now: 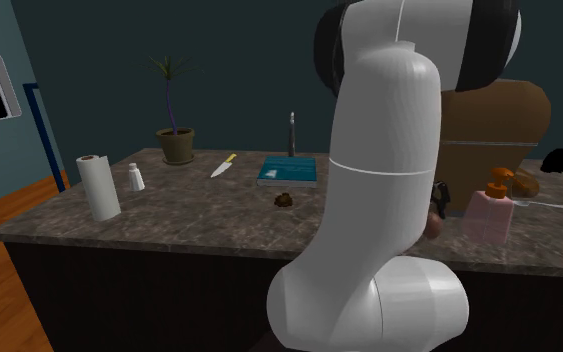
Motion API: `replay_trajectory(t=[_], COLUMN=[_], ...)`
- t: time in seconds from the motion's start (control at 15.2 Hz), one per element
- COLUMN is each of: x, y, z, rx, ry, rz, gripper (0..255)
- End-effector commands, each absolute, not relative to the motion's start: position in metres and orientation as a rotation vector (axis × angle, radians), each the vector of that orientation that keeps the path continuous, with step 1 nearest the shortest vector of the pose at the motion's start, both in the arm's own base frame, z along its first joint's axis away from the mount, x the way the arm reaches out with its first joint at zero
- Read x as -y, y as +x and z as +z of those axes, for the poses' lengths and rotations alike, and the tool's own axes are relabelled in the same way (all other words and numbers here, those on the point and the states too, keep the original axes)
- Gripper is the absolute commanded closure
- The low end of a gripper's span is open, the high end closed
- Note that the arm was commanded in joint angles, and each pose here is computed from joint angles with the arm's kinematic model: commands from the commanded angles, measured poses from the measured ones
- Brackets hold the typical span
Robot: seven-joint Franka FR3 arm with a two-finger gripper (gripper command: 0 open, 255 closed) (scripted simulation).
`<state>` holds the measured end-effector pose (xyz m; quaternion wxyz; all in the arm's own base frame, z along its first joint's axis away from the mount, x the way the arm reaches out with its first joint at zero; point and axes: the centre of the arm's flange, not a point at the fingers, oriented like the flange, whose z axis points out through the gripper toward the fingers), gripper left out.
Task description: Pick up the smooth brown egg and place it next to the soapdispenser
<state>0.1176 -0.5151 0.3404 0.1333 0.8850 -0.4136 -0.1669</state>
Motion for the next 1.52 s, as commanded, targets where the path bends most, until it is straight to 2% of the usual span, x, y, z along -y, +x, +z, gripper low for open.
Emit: replay_trajectory(t=[0.0,0.53,0.59,0.92,1.19,1.45], x=[0.514,0.514,0.514,0.514,0.509,0.509], y=[0.117,0.117,0.117,0.117,0.137,0.137], z=[0.326,0.324,0.325,0.324,0.37,0.37], rx=[1.201,1.201,1.201,1.201,1.201,1.201], ry=[2.571,2.571,2.571,2.571,2.571,2.571], rz=[-0.495,-0.495,-0.495,-0.495,-0.495,-0.495], gripper=[255,255,0,0,0,0])
